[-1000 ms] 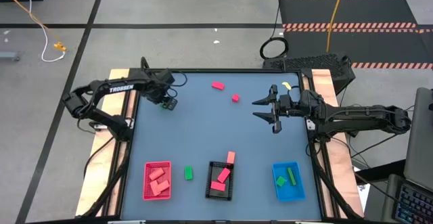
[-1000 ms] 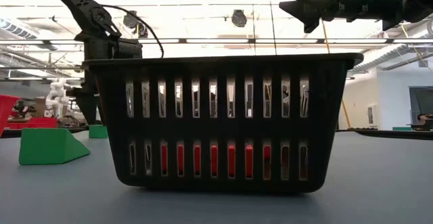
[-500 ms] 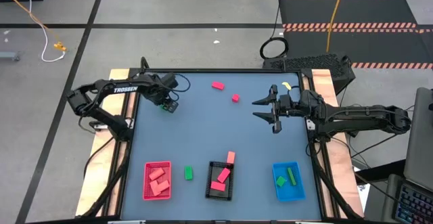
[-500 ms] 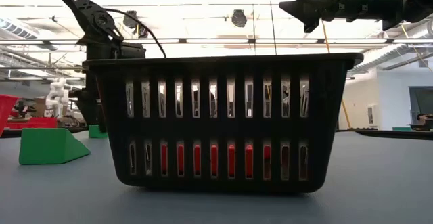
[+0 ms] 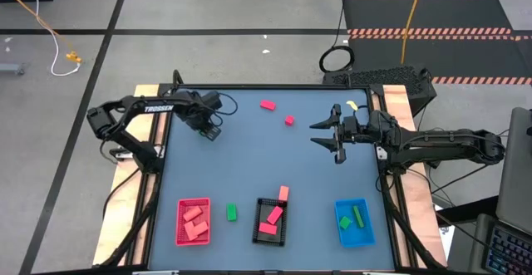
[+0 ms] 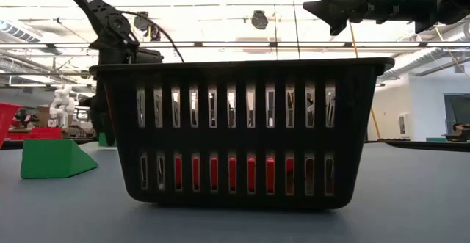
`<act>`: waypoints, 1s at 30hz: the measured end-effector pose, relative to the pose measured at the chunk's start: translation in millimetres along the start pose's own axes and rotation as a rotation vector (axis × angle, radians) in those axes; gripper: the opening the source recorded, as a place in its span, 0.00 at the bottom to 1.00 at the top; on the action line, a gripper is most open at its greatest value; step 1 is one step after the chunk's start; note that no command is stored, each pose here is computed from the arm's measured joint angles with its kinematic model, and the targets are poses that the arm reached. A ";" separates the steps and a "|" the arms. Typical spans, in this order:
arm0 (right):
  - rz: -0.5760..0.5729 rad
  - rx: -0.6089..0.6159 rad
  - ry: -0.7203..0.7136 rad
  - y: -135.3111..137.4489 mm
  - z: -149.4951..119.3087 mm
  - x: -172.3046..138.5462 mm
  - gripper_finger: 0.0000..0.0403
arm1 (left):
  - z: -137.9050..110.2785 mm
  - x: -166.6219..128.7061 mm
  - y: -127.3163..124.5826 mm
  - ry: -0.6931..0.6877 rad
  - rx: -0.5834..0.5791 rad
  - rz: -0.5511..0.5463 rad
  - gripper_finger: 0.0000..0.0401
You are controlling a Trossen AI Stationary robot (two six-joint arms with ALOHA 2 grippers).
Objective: Sort & place blocks by color
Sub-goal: Put the green block into the blue bin
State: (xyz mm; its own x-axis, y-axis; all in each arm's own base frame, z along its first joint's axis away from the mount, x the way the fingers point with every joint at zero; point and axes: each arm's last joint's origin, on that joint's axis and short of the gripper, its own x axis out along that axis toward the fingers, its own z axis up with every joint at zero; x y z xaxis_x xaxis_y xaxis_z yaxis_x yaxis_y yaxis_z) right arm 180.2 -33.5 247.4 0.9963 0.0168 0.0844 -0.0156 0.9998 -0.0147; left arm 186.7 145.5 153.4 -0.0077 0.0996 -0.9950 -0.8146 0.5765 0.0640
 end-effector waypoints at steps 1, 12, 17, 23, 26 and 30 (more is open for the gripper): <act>0.000 -0.003 0.000 0.0 0.0 0.0 0.46 | 2.9 -3.9 -1.4 -0.003 0.002 -0.022 0.33; -0.006 -0.030 -0.003 -0.2 1.0 -1.2 0.46 | 21.5 -72.8 -69.2 -0.178 0.174 -0.187 0.33; -0.033 -0.029 -0.012 0.1 4.5 -5.6 0.46 | 16.9 -112.1 -121.7 -0.382 0.302 -0.337 0.33; -0.046 -0.105 0.012 1.2 0.9 -2.6 0.46 | 14.0 -152.6 -165.6 -0.670 0.363 -0.574 0.33; 0.007 -0.247 0.036 8.2 -4.7 3.3 0.46 | 15.7 -166.6 -176.6 -0.761 0.332 -0.732 0.33; 0.073 -0.455 0.014 19.1 -11.1 14.9 0.46 | 16.4 -180.3 -184.5 -0.832 0.289 -0.880 0.33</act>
State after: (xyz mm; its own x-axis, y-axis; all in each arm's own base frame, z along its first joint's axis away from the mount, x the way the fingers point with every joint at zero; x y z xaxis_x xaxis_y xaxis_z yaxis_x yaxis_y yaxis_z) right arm 195.7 -14.3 237.4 0.9950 0.0841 0.0535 -0.0506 0.8885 -0.4561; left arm 347.8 34.5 322.3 0.9310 0.0119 -0.3649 -0.1989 0.8546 -0.4797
